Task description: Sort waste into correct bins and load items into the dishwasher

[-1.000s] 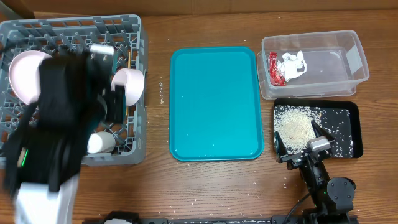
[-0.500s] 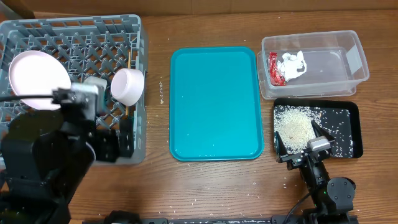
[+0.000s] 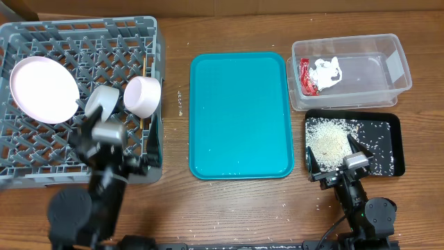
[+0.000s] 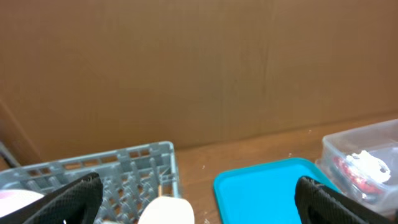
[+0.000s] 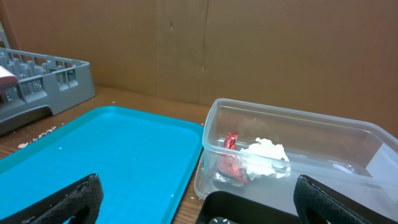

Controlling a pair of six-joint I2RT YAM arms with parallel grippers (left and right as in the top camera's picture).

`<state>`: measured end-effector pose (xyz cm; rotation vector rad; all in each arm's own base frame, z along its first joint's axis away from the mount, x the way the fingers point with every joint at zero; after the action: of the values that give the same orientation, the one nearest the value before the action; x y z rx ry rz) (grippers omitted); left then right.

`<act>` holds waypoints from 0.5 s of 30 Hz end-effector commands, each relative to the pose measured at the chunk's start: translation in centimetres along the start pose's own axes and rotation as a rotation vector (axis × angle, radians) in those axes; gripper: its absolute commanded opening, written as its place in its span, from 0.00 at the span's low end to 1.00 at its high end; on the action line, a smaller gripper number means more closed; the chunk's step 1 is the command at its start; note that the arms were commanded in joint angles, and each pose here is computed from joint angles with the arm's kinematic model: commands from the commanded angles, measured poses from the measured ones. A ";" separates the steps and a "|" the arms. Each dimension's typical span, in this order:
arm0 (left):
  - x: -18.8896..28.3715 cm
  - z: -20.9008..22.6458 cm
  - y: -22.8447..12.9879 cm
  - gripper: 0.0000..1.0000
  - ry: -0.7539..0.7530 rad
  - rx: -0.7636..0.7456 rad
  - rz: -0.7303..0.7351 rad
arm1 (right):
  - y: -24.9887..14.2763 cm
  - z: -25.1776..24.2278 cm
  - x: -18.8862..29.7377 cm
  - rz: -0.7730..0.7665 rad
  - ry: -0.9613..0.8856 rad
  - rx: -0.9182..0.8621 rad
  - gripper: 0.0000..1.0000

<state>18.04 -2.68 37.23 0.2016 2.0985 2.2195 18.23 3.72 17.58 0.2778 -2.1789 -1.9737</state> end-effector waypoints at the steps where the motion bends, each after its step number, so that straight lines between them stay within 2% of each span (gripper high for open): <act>1: 1.2 -0.5 -3.9 1.00 -0.026 0.080 -0.029 | -0.2 -0.1 0.0 -0.003 -0.011 0.004 1.00; 8: 1.8 -0.8 -10.4 1.00 -0.022 0.123 -0.079 | -0.2 -0.1 0.0 -0.003 -0.011 0.005 1.00; 15: 0.2 -1.0 -15.2 1.00 -0.020 0.146 -0.075 | -0.2 -0.1 0.0 -0.003 -0.011 0.005 1.00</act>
<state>16.75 -2.61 23.38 0.1378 2.1915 2.0525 18.23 3.72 17.58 0.2782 -2.1791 -1.9738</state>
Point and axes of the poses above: each gripper's point midway between its finger pads, its own x axis back along the fingers, its own z axis along the line the jaws close on, y = z × x, the point moved 6 cm from there along x, back along the fingers
